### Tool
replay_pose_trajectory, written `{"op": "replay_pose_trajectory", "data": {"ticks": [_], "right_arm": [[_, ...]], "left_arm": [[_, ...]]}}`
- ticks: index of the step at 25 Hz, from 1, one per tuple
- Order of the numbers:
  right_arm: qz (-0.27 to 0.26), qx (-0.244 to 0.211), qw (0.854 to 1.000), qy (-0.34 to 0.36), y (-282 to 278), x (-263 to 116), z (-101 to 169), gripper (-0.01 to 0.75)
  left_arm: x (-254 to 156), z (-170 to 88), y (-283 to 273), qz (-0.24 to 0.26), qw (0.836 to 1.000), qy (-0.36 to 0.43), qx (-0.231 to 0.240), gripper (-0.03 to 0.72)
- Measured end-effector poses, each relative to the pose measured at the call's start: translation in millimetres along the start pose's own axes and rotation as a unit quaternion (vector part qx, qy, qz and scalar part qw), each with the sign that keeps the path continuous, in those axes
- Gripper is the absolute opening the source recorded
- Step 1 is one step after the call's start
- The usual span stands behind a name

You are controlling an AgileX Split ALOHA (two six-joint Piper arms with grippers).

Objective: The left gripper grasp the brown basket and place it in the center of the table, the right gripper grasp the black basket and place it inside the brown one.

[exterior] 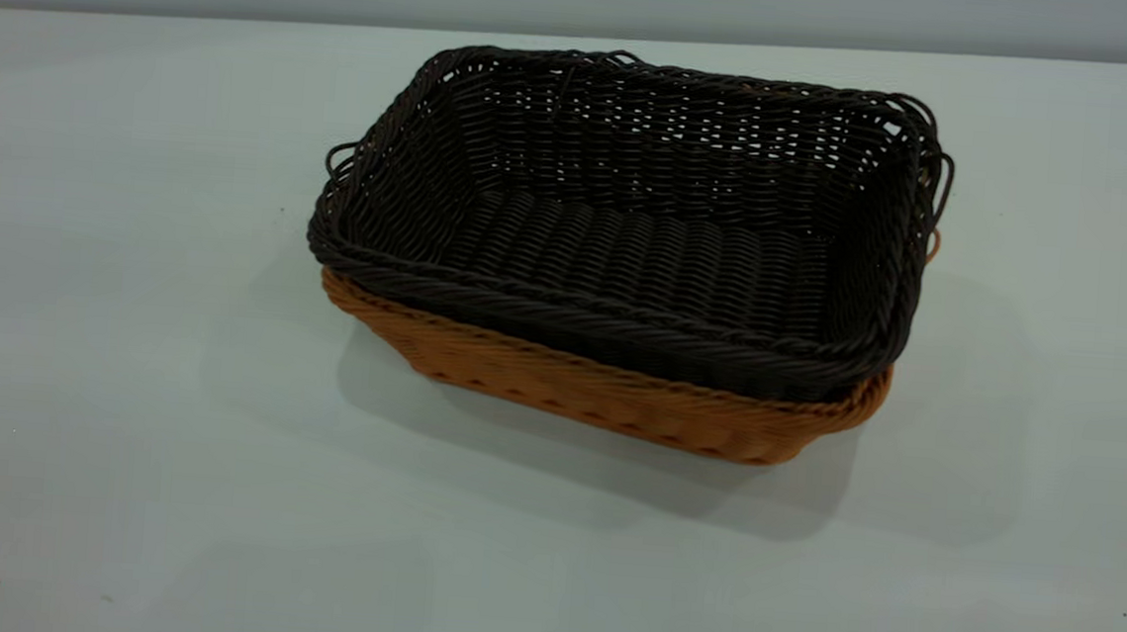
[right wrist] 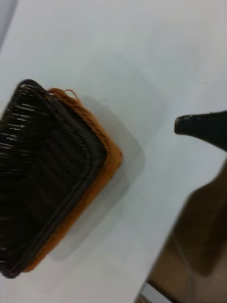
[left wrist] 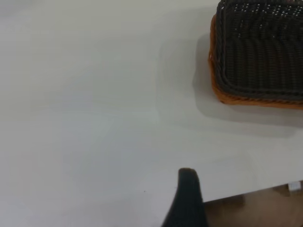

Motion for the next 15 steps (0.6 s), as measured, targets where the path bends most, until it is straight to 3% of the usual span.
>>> {"op": "replay_pose_trajectory", "data": {"ticks": [5,15], "right_arm": [[-0.029,-0.007,1.0,-0.001,-7,-2,4,0.582],[-0.031,-0.003,1.0,0.002,-7,-2,5,0.582]], "left_arm": [[-37,-1,-3,-0.012,1.0,0.016,0.0,0.542],[-99,9,21,-0.014,0.999,0.032,0.023,0.542]]}}
Point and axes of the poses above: a point on each arm's last joint axis where the gripper is mounted, y pointing out along that axis toward the gripper, z along the wrist's bending axis when the last joint is at zero, x = y × z, the point moved 3 cm from there along y, pointing out along that axis toward the gripper, and after that the axes turned 7 degrees about -y, right-handed, at the moved point
